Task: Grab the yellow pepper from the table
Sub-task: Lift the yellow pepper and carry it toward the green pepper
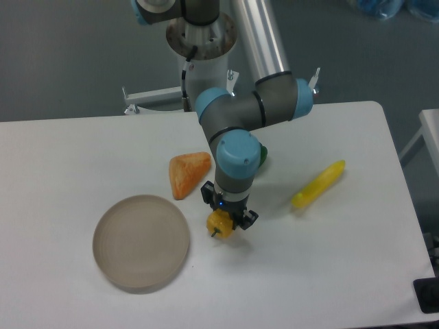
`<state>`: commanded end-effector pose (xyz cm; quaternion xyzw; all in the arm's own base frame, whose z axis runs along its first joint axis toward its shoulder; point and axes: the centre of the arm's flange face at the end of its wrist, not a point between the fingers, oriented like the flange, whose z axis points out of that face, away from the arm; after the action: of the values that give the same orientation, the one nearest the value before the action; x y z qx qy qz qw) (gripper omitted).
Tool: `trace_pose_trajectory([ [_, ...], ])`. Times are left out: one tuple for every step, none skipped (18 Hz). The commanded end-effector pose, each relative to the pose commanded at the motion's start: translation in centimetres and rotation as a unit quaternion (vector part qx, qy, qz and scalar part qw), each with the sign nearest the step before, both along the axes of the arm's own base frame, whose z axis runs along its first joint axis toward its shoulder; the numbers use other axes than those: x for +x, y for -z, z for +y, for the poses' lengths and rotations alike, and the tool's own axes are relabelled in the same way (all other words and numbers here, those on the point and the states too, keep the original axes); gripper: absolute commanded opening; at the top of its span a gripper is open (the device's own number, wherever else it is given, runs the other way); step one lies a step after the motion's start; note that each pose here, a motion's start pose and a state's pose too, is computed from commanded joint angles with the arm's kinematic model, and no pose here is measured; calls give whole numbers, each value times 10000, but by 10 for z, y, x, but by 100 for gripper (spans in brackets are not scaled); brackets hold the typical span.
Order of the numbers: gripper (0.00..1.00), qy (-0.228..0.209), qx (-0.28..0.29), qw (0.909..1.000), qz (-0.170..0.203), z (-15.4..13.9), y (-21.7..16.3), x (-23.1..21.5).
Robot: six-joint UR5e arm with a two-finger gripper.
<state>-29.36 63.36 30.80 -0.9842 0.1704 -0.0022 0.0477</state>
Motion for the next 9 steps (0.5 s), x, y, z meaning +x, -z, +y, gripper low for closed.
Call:
trace_pose_trajectory([
  [4, -53, -39, 10000, -47, 1, -18, -12],
  [4, 0, -56, 10000, -64, 2, -29, -21],
  [4, 121, -76, 9999, -79, 1, -39, -29],
  [4, 319, -108, 9994, -121, -5, -50, -43],
  [4, 480, -126, 9987, -127, -12, -59, -56],
  [4, 572, -126, 9982, -124, -14, -63, -60],
  [4, 610, -89, 9981, -83, -18, -70, -70],
  [4, 610, -67, 9981, -59, -19, -73, -74],
  [4, 542, -113, 9984, -108, -25, -73, -84],
])
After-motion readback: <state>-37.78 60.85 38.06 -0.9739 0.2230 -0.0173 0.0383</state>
